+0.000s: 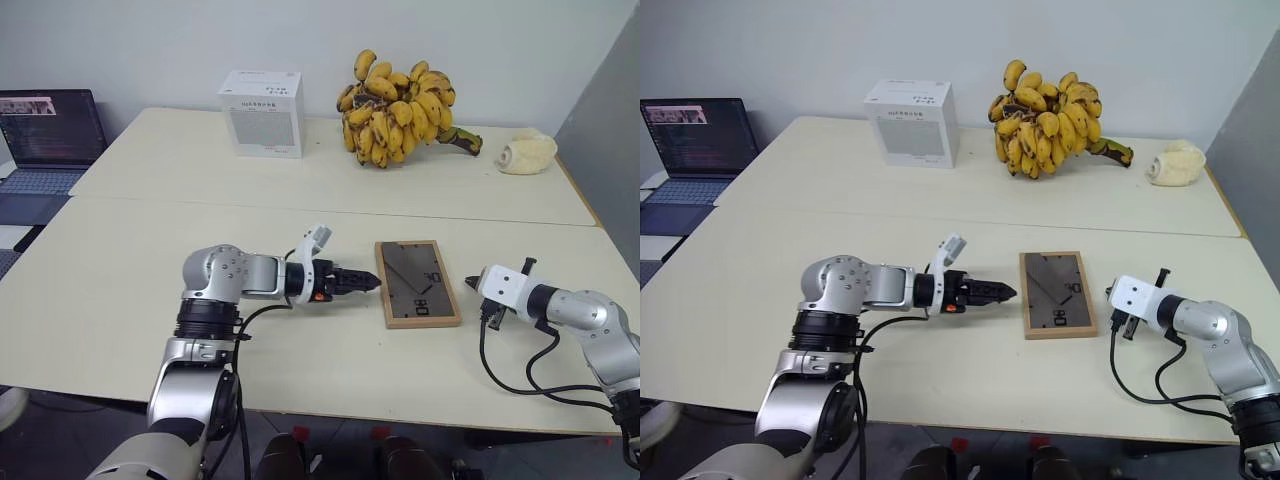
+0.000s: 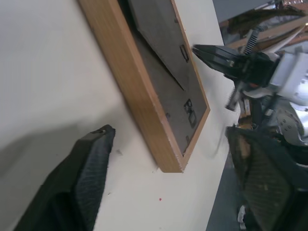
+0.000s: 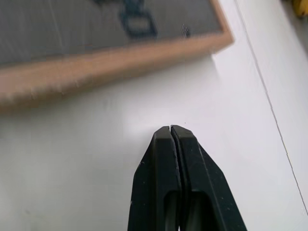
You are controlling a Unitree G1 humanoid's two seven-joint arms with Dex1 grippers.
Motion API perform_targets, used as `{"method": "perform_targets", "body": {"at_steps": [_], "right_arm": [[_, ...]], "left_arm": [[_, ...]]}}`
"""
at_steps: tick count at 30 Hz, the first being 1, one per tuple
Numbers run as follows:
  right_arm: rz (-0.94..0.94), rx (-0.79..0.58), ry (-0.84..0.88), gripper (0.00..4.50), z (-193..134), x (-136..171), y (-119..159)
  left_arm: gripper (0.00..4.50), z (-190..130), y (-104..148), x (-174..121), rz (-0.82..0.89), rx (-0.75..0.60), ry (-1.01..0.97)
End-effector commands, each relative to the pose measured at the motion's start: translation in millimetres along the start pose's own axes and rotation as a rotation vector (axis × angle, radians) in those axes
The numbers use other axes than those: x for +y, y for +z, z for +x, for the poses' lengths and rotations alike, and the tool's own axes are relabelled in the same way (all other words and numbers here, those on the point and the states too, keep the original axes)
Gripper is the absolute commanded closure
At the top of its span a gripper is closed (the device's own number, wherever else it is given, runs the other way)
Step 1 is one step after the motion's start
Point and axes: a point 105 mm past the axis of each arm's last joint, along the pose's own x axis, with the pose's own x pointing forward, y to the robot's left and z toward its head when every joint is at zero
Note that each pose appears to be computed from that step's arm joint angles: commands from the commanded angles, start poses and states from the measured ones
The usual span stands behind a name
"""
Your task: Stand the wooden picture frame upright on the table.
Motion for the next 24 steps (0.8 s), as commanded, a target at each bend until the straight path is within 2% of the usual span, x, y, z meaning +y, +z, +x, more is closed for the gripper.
{"method": "perform_targets", "body": {"at_steps": [1,8,14,24], "right_arm": [[-0.069,-0.001,-0.035,4.50,5,-7,2],[-0.080,-0.012,-0.020,4.50,23,12,4],[-0.067,-0.086,-0.003,4.50,40,29,33],[-0.005,-0.160,-0.037,4.50,59,32,73]], "left_arm": [[0.01,12,-1,0,-0.018,0.038,0.021],[0.01,22,-4,9,-0.058,0.057,0.075],[0.01,31,-7,11,-0.110,0.071,0.075],[0.01,34,-3,12,-0.121,0.064,0.080]]}}
